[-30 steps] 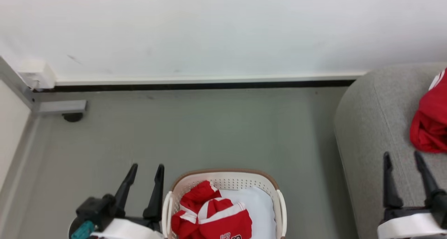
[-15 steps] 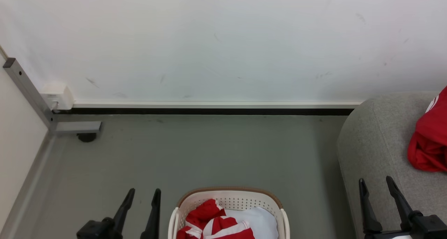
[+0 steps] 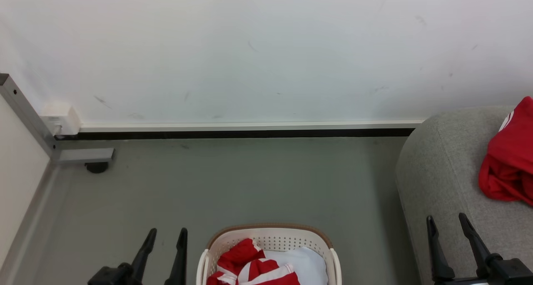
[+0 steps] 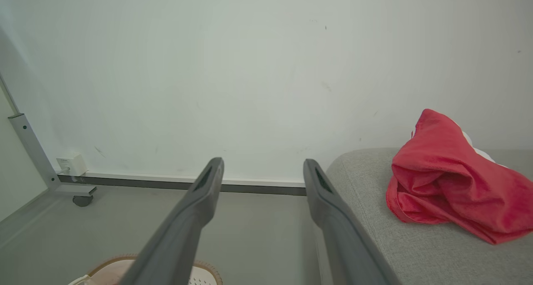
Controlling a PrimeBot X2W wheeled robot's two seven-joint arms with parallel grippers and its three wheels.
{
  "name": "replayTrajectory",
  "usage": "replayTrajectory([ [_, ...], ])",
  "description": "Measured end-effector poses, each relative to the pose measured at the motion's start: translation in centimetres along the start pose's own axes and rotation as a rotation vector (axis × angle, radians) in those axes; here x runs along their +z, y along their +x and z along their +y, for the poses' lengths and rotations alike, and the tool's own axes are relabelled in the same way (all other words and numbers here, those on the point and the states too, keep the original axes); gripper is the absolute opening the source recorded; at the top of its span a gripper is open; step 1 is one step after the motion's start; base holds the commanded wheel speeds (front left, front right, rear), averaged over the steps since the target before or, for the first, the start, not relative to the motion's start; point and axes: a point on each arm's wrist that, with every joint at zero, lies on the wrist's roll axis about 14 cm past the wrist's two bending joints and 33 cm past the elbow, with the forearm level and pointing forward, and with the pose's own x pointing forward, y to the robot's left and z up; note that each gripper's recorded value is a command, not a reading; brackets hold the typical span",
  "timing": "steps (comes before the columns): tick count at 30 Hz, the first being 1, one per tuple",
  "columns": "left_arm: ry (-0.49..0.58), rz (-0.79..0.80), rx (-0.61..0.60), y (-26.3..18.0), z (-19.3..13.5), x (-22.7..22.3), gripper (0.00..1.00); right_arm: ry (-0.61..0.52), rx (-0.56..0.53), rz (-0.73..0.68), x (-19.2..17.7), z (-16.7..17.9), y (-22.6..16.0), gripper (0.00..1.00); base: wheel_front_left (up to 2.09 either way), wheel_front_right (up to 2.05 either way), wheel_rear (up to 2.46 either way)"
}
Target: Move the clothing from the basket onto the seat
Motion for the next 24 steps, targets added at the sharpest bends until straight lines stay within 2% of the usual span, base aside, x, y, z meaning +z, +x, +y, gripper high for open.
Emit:
replayTrajectory([
  [24,-0.016,0.060,-0.020,1.0,-0.4,-2.2,1.00,0.001,-0.031,0.032,-1.1,-1.0,0.0,1.00,0.00,0.00,0.00],
])
